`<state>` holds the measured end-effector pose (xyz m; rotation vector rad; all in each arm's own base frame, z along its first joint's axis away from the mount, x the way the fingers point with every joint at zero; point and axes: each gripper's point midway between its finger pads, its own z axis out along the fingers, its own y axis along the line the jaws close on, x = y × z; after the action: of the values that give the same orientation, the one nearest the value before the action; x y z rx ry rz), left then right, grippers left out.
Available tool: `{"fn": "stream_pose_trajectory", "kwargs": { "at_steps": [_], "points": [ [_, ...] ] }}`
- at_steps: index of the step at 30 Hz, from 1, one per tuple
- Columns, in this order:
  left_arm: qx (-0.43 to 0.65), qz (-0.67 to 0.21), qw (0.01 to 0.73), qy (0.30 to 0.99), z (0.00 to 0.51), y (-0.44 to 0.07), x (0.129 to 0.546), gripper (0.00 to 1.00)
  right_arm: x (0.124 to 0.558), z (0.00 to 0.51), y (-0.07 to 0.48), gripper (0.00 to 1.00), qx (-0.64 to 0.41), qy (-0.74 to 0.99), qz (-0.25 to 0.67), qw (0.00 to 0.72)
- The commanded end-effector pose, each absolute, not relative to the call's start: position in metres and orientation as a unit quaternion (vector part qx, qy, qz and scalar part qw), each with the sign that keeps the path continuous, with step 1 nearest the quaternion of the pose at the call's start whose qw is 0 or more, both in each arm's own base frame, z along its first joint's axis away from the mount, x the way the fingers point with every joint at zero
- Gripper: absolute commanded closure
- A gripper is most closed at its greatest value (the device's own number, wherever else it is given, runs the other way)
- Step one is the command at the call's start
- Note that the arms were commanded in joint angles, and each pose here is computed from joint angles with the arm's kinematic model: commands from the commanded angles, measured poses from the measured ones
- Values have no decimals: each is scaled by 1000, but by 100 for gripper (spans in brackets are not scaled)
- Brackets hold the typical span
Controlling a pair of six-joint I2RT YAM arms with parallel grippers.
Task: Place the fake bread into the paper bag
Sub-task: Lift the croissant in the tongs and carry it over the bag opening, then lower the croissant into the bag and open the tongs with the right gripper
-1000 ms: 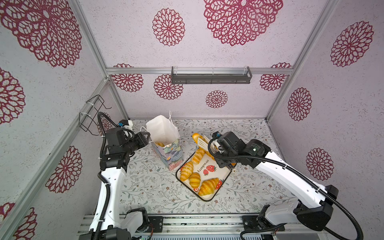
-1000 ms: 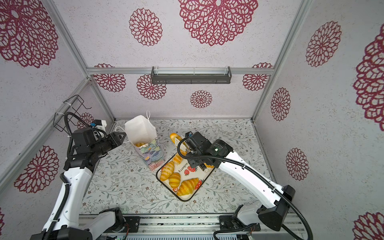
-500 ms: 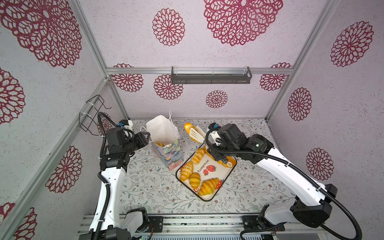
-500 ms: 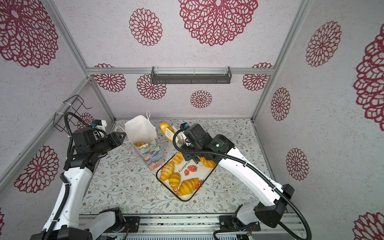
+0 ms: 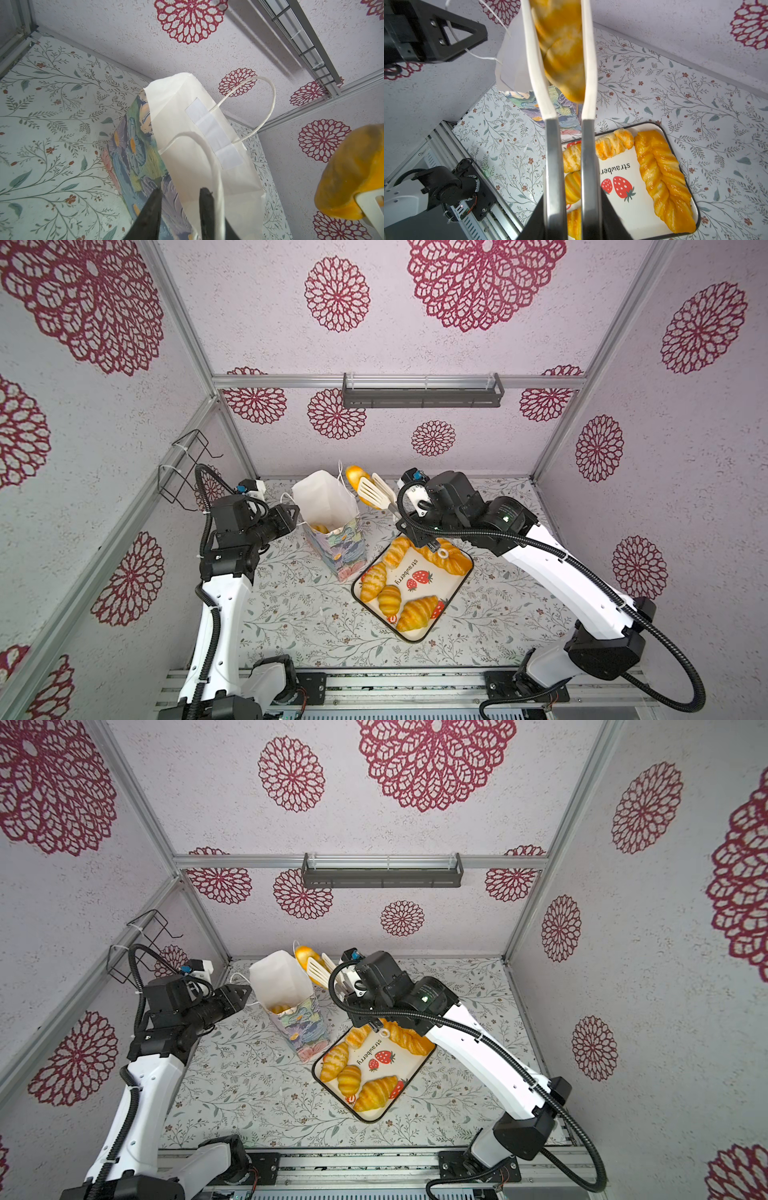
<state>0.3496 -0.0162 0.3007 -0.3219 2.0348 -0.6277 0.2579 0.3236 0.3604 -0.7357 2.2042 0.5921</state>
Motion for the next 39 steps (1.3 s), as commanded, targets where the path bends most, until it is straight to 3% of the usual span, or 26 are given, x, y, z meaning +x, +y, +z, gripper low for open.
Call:
{"fn": "stream_pose_trajectory", "kwargs": {
  "at_steps": [1,31,39],
  "points": [
    [-124,-259,482,828,305,-18,351,65,255,404,339,69,-300,817,271,412],
    [-124,-256,486,827,308,-17,350,69,271,403,415,68,-335,793,317,398],
    [-124,-255,487,826,309,-17,349,78,279,384,423,67,-335,806,305,381]
  ]
}}
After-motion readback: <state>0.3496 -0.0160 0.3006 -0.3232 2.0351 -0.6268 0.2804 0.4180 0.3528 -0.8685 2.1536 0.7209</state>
